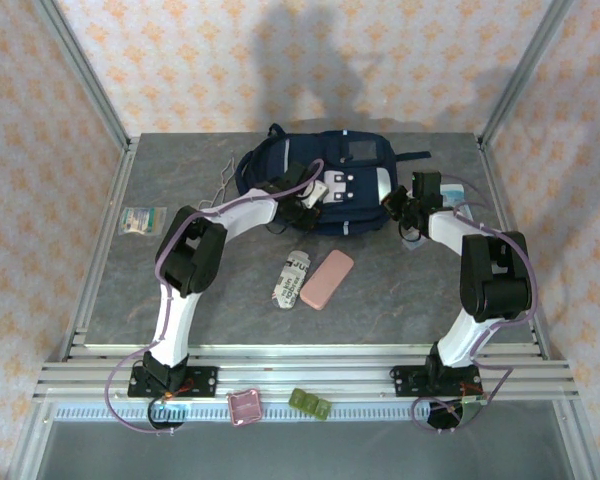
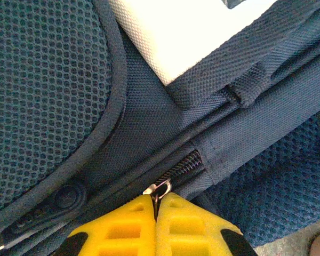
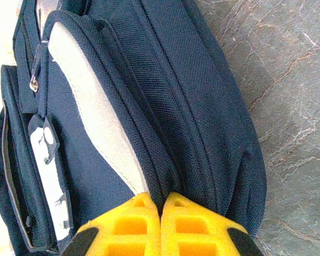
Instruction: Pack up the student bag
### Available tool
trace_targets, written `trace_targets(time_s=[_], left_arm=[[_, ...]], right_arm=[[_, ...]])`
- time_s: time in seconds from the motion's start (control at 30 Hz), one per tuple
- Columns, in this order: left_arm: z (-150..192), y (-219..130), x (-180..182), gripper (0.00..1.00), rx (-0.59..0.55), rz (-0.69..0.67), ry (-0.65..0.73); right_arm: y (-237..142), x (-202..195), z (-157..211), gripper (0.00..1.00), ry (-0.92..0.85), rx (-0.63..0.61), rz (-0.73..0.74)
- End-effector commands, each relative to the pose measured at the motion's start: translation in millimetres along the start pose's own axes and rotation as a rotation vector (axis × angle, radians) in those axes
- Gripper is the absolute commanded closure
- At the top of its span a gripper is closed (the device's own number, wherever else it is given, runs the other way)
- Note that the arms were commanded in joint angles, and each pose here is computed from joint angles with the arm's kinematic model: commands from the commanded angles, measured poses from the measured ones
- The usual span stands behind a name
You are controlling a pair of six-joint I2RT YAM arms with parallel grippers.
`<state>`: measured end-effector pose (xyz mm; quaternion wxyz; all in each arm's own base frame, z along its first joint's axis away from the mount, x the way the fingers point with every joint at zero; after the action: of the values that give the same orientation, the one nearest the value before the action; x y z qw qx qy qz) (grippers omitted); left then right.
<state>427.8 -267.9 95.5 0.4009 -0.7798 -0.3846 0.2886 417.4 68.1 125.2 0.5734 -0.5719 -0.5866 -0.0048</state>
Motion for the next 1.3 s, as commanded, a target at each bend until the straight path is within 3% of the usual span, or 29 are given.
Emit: trace_targets(time_s=[0.0, 0.07, 0.17, 0.3, 0.4, 0.6, 0.8, 0.97, 1.07, 1.27], left_arm=[[29.5, -4.6, -5.2, 1.00, 0.101, -0.032, -0.017], [31.7, -7.1, -6.4, 0.84, 0.100, -0.024, -0.028], [35.7, -5.2, -7.5, 0.74, 0.112, -0.014, -0.034], [33.8, -2.6, -5.3, 0.82, 0.098, -0.028, -0.035], [24.1, -5.0, -6.3, 1.00, 0.057, -0.023, -0.033], [22.3, -1.0, -3.8, 1.00, 0.075, -0.042, -0.045], [25.3, -21.7, 37.3, 1.00, 0.001, -0.327, -0.109], [18.2, -62.6, 74.8, 1.00, -0.113, -0.451, -0.213], [17.8, -66.5, 71.1, 1.00, -0.117, -0.420, -0.202], [8.4, -86.5, 20.4, 1.00, -0.177, -0.240, -0.145]], right_arm=[[5.0, -1.4, 6.5, 1.00, -0.006, 0.017, -0.010], [4.7, -1.0, 6.2, 1.00, -0.005, 0.016, -0.012], [4.7, -0.7, 5.8, 1.00, -0.003, 0.014, -0.014], [4.3, -0.6, 6.4, 1.00, 0.000, 0.015, -0.017], [3.1, -0.2, 6.5, 1.00, 0.000, 0.012, -0.019], [2.3, -0.2, 5.8, 1.00, -0.003, 0.008, -0.017], [0.9, -2.3, 2.4, 1.00, -0.012, -0.015, 0.013], [-6.5, -4.6, -5.2, 1.00, -0.013, -0.065, 0.053], [-7.2, -2.0, -7.0, 1.00, -0.013, -0.071, 0.044], [-3.6, 9.2, -23.5, 1.00, -0.028, -0.094, 0.057]])
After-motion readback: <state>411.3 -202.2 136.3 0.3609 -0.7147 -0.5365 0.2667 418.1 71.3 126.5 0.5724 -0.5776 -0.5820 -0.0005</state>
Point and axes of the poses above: each hand's point on the last joint's axis, 136 mm out from that joint toward the fingers, its own y axis out along the fingers, its own x axis along the line the jaws close on, z = x × y, the point moved 5 cm from there along -y, back along the fingers, and after that the axes turned 2 degrees about -y, right-handed, at the moved point
